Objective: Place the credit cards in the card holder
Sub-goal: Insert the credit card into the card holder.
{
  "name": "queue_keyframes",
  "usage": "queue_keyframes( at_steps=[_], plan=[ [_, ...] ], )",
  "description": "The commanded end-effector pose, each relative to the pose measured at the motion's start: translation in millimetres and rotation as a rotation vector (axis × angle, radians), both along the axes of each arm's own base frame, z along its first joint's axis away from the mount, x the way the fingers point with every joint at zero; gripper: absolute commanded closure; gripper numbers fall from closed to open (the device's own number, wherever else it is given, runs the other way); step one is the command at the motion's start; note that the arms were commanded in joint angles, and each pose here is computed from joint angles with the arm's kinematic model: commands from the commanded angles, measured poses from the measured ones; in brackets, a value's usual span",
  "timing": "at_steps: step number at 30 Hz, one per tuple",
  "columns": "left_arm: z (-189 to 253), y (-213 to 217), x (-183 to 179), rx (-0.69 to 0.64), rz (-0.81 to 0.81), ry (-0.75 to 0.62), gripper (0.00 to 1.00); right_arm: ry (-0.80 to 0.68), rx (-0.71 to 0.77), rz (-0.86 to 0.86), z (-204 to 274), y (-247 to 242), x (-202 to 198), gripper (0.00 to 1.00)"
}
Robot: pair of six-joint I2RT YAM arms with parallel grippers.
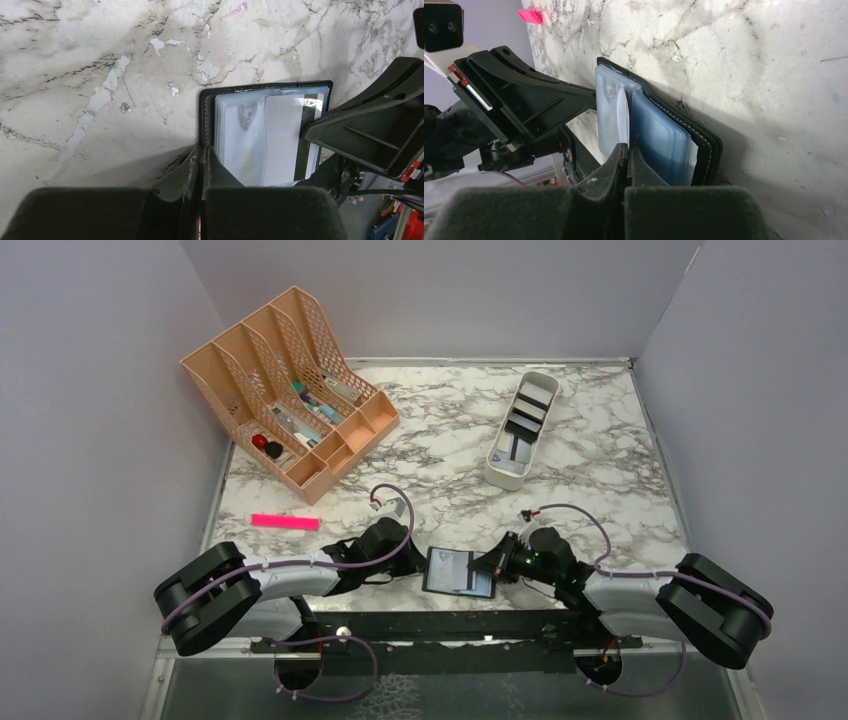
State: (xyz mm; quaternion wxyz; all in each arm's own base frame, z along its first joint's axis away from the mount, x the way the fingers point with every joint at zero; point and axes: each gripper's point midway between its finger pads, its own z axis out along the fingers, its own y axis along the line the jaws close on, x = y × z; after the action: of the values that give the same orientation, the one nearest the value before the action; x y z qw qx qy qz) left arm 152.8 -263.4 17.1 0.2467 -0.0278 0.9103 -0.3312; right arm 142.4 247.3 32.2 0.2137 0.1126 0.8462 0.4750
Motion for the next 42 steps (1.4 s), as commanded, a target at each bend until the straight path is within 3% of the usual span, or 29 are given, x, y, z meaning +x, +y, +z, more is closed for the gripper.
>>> queue_keyframes(
  at_steps=[1, 29, 42],
  plan=[
    [-48.0, 46.4, -18.4, 0.225, 0.031, 0.078, 0.98, 0.084, -0.110, -0.012, -35.8, -26.1, -22.6, 0.99],
    [-45.0, 42.5, -21.1, 0.201, 0.026, 0.086, 0.98, 0.053, -0.083, -0.044, -26.3, -12.3, -6.4, 0.99],
    [-33.7, 31.8, -26.2, 0.129, 0.004, 0.095, 0.98, 0.066, -0.159, -0.031, -35.4, -9.3, -11.7, 0.95]
  ],
)
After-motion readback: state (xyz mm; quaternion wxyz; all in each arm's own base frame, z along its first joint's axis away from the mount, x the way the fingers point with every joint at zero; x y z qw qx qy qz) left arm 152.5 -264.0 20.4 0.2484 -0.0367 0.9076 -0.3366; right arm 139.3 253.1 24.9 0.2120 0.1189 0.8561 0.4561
